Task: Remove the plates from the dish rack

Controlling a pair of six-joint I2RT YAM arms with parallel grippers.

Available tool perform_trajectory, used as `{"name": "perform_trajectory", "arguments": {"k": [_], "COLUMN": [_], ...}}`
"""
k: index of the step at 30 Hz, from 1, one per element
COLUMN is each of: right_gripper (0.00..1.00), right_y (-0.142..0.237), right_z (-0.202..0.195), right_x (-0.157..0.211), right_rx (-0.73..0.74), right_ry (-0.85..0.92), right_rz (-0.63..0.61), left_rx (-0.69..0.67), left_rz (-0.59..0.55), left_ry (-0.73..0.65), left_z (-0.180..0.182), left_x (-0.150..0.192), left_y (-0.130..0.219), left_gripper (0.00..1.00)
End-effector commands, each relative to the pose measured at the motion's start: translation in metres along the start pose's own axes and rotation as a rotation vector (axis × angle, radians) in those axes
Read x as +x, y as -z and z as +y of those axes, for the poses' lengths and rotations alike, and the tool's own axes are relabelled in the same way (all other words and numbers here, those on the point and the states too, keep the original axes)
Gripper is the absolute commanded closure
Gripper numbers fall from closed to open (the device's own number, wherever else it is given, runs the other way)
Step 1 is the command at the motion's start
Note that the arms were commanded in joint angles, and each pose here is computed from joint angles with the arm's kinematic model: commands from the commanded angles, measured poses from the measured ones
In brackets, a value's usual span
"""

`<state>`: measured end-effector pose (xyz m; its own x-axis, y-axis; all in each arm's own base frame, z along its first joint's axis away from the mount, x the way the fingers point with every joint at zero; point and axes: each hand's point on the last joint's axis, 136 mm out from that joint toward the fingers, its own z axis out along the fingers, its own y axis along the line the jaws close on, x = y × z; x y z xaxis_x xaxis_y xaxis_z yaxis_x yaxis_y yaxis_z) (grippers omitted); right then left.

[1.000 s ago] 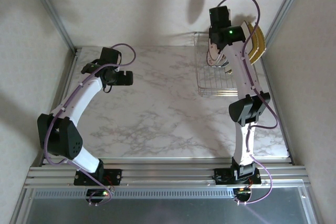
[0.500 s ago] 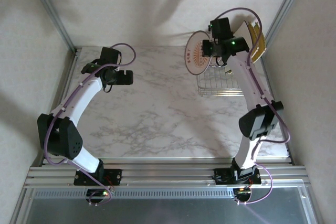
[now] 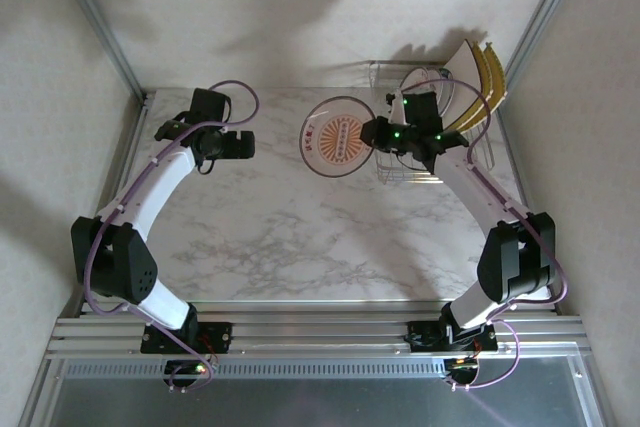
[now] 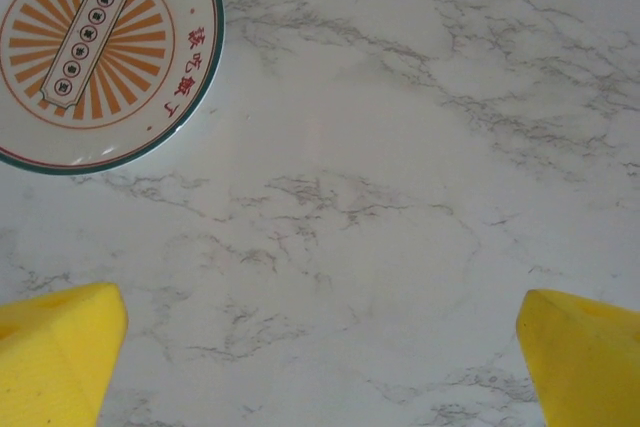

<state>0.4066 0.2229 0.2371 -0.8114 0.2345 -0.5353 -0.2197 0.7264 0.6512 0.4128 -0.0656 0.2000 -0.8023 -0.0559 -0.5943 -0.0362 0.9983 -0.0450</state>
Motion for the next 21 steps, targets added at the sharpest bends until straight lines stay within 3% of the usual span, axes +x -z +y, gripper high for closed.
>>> {"name": "perform_trajectory", "arguments": {"k": [1, 9, 21], "right_gripper": [1.00, 1.00, 1.00], "right_y": [0.015, 0.006, 0.004], "right_z": [0.044, 0.039, 0.051], "right_x": [-0.027, -0.021, -0.024], "right_rx": [-0.206, -0.230, -0.324], "right_ry": [0.010, -0.011, 0.011], "right_rz": [-0.105, -0.092, -0.100], "left_rx": [0.040, 0.128, 0.676], "left_rz": [-0.034, -0.072, -0.225], "left_ry": [-0.011, -0.005, 0.025], "left_z": [-0.008, -0.022, -0.102], "left_x": [-0.006, -0.015, -0.041], "left_y": [0.006, 0.006, 0.041], "left_gripper": [0.00, 0.00, 0.00]}}
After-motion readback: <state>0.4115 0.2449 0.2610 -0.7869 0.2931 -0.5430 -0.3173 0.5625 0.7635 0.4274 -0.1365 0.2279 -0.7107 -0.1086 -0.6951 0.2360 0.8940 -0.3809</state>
